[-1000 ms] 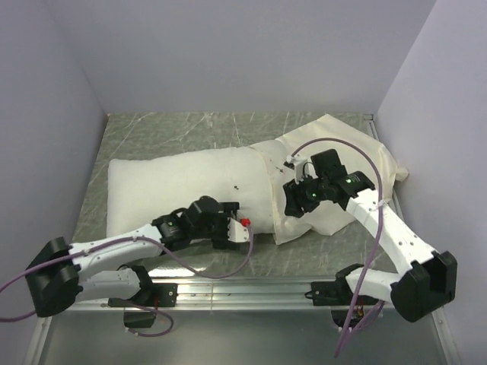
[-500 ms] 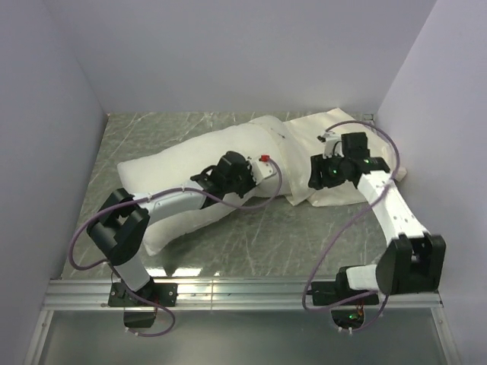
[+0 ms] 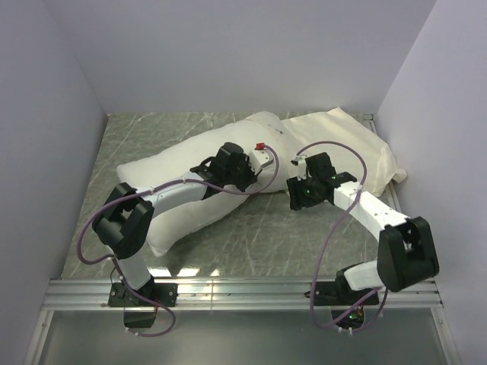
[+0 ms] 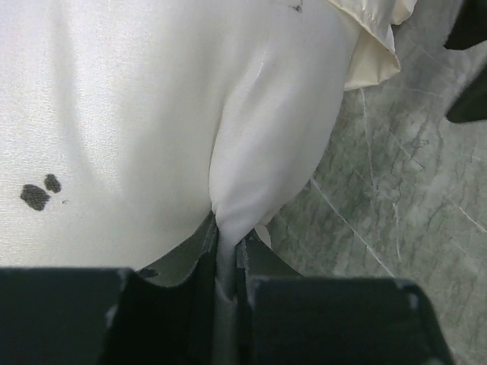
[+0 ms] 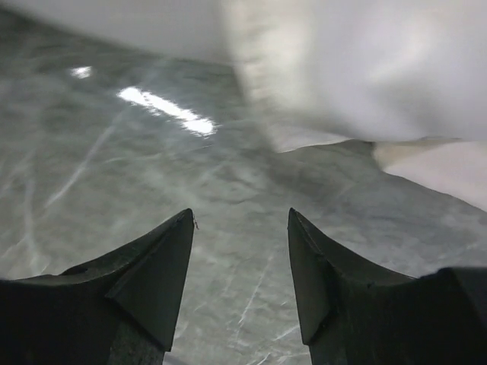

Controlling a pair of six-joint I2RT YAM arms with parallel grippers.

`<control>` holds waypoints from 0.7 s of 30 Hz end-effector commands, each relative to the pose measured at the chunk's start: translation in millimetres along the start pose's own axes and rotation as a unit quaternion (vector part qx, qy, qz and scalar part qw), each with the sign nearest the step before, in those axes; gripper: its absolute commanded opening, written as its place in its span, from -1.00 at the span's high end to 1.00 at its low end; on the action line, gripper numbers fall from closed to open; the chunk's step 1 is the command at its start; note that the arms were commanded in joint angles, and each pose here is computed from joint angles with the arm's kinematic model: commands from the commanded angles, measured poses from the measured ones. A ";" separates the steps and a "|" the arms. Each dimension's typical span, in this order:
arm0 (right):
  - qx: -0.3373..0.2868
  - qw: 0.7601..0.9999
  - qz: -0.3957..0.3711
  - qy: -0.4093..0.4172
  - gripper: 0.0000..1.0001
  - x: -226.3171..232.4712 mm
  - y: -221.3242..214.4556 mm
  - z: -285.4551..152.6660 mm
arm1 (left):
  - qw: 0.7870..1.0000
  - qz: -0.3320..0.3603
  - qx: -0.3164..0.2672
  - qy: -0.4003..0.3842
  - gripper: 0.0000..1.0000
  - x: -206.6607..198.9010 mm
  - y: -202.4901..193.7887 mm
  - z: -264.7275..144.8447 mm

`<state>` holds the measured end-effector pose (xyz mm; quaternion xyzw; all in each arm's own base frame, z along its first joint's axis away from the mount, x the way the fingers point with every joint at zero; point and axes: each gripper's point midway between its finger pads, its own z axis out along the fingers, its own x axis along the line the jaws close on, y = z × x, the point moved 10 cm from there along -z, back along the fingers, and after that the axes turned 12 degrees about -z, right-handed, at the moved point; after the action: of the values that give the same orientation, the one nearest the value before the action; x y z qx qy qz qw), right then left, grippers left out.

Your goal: Put the pillow into the pillowcase

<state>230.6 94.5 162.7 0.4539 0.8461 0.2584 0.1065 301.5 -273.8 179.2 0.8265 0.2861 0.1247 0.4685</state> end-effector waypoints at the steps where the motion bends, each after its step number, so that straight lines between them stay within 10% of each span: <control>1: -0.036 0.994 0.036 -0.092 -0.17 -16.0 24.9 1.9 | 0.999 -0.023 -0.005 -0.023 0.71 -2.2 8.2 -1.9; 11: -0.057 0.993 0.071 -0.069 -0.04 -15.4 40.7 28.9 | 0.998 -0.049 -0.006 -0.026 0.71 5.3 11.2 -2.3; 17: -0.062 0.995 0.070 -0.041 0.98 -11.9 45.2 31.9 | 0.997 -0.068 -0.010 -0.024 0.84 13.7 13.5 -3.9; 21: -0.158 0.983 0.018 0.090 1.00 34.3 69.3 -15.0 | 0.995 -0.085 -0.026 -0.041 0.99 12.2 19.5 -8.9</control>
<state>265.7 116.4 150.8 0.5110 0.8014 0.2903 0.1107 310.5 -265.5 182.3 0.8092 0.3264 0.0783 0.4823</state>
